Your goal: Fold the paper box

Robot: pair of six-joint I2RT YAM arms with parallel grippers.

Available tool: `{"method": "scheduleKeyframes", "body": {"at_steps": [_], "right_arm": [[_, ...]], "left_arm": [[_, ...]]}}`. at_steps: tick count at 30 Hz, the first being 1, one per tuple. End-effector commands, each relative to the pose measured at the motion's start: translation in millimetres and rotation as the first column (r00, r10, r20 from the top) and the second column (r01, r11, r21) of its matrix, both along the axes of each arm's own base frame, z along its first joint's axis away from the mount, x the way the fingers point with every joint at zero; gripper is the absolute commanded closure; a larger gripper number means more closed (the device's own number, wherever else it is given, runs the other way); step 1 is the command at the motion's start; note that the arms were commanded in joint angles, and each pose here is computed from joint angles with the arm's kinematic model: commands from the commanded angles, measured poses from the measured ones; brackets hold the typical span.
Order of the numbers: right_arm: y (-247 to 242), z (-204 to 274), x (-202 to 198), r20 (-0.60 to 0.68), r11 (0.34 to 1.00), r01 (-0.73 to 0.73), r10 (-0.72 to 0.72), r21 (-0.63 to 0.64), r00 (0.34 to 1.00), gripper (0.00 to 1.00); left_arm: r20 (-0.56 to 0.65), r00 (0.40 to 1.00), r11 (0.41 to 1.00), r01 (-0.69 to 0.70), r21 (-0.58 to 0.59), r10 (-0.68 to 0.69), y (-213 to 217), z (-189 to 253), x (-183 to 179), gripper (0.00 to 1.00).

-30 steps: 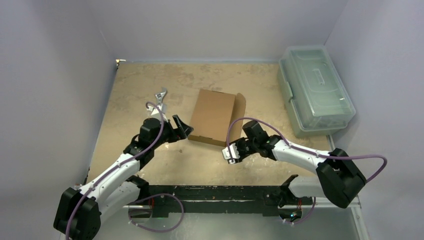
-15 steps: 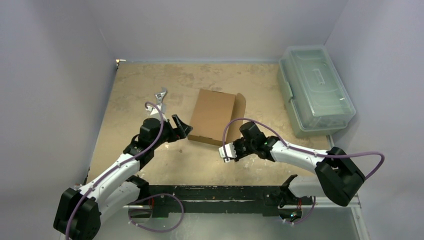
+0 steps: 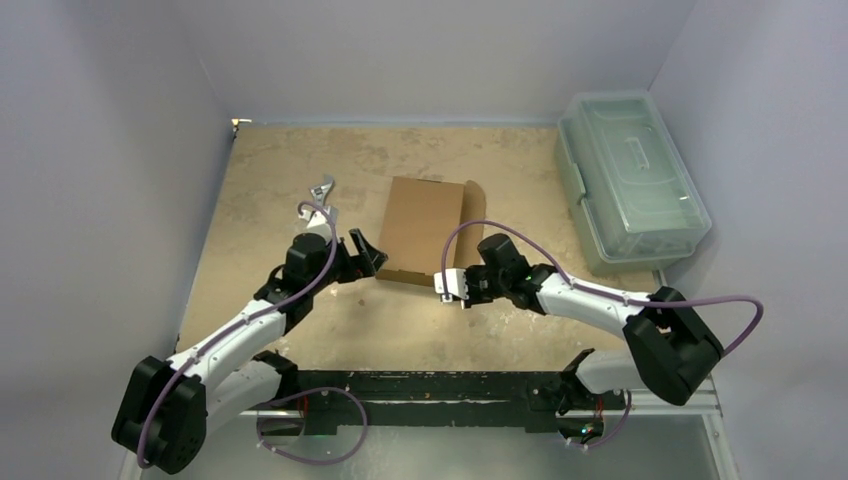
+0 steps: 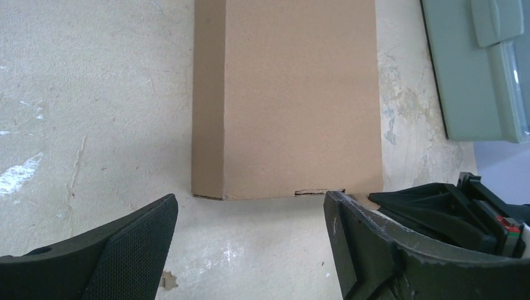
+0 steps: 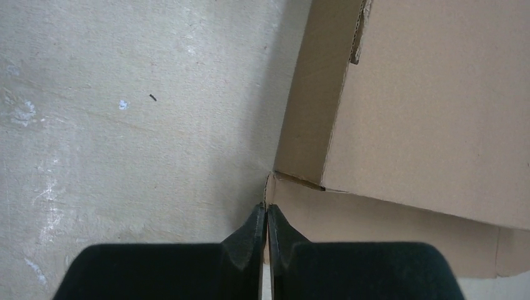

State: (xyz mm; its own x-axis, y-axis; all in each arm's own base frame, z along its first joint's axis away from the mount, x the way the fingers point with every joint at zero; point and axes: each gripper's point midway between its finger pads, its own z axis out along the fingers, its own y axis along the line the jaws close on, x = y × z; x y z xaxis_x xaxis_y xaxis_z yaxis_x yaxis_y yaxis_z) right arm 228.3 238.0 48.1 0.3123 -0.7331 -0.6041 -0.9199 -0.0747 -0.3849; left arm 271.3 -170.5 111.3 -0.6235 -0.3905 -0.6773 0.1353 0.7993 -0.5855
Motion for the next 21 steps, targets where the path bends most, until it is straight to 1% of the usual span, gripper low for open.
{"method": "scheduleKeyframes", "body": {"at_steps": [1, 4, 8, 12, 13, 16, 19, 21], "right_arm": [[7.7, 14.3, 9.8, -0.009, 0.998, 0.041, -0.04, 0.04, 0.999, 0.97], [5.5, 16.5, 14.5, -0.025, 0.996, 0.071, -0.07, 0.052, 0.997, 1.0], [-0.9, 16.6, 18.7, -0.058, 0.992, 0.112, -0.109, 0.059, 0.992, 1.0], [-2.1, 17.9, 20.0, -0.091, 0.989, 0.13, -0.124, 0.072, 0.988, 1.0], [-3.0, 15.7, 20.8, -0.097, 0.988, 0.137, -0.13, 0.066, 0.987, 1.0], [-4.3, 12.3, 23.9, -0.123, 0.987, 0.15, -0.143, 0.054, 0.982, 1.0], [-5.1, 10.5, 25.2, -0.154, 0.985, 0.167, -0.158, 0.05, 0.975, 1.0], [-5.7, 9.8, 25.7, -0.158, 0.983, 0.175, -0.165, 0.05, 0.973, 1.0]], "left_arm": [[0.075, 0.997, 1.0, 0.002, 0.02, -0.003, -0.9, 12.9, 13.4, 0.14], [0.082, 0.997, 0.999, -0.001, 0.036, -0.002, -0.4, 10.2, 17.6, 0.14], [0.127, 0.992, 0.999, 0.001, 0.036, -0.006, -1.7, 11.6, 23.6, 0.13], [0.146, 0.989, 0.999, -0.005, 0.039, 0.0, -2.8, 10.5, 30.7, 0.13], [0.149, 0.989, 0.999, -0.007, 0.033, 0.002, -3.7, 11.0, 32.1, 0.1], [0.155, 0.988, 1.0, -0.011, 0.015, 0.009, -5.7, 10.2, 35.1, 0.07], [0.156, 0.988, 1.0, -0.006, -0.012, 0.008, -9.8, 9.6, 36.9, 0.08], [0.142, 0.99, 1.0, -0.009, -0.01, 0.011, -10.5, 5.1, 38.8, 0.1]]}}
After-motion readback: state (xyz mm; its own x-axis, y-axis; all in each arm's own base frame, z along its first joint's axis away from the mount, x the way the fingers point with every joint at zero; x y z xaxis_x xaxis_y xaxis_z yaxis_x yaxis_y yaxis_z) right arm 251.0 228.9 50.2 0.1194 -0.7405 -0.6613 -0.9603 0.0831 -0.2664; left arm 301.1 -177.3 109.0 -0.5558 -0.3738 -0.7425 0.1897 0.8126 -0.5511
